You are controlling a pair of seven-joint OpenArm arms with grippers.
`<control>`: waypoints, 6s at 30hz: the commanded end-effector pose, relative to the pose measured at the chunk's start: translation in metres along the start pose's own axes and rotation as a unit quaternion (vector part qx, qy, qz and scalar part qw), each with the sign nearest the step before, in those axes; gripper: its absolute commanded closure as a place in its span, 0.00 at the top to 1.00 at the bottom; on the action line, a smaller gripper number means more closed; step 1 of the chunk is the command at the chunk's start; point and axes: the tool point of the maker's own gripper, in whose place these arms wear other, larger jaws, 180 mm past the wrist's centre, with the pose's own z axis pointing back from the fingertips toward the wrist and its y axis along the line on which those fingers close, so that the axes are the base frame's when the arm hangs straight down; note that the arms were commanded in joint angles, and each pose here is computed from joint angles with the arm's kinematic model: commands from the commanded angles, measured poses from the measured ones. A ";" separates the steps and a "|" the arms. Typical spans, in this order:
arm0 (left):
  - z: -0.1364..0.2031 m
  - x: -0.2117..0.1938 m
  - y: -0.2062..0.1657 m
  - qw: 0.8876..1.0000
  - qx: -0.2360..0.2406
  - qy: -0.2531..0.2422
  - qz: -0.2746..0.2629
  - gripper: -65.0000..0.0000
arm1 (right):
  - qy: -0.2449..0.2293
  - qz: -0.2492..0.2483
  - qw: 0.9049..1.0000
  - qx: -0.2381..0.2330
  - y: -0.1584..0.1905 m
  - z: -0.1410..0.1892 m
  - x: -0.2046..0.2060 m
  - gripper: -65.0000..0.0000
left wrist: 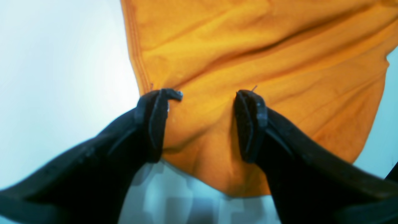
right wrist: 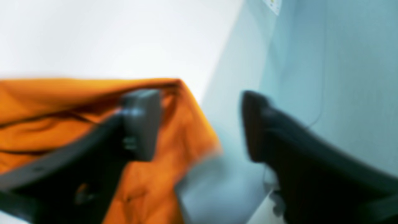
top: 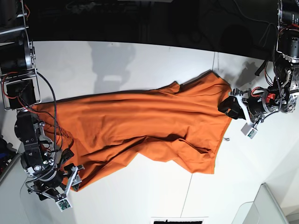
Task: Layout the t-shirt on the table in an organized manner, then fold the t-shirt properly
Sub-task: 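Pull the shirt edge with the right gripper to spread the body flat, then grasp the shirt corner with the right gripper and drag it outward, then sweep the right gripper across the shirt middle to smooth it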
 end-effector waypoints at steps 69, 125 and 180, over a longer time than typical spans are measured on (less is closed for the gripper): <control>0.006 -0.001 0.001 1.000 -0.006 0.011 0.010 0.57 | 0.014 -0.355 0.934 0.028 -0.049 0.197 -0.210 0.68; 0.003 -0.050 -0.003 0.998 0.000 0.066 0.011 0.57 | 0.157 -0.114 0.973 0.121 0.055 0.070 -0.224 0.00; 0.007 0.008 -0.062 0.997 -0.064 -0.037 -0.025 0.57 | -0.092 0.225 0.924 0.295 0.326 0.054 0.038 0.48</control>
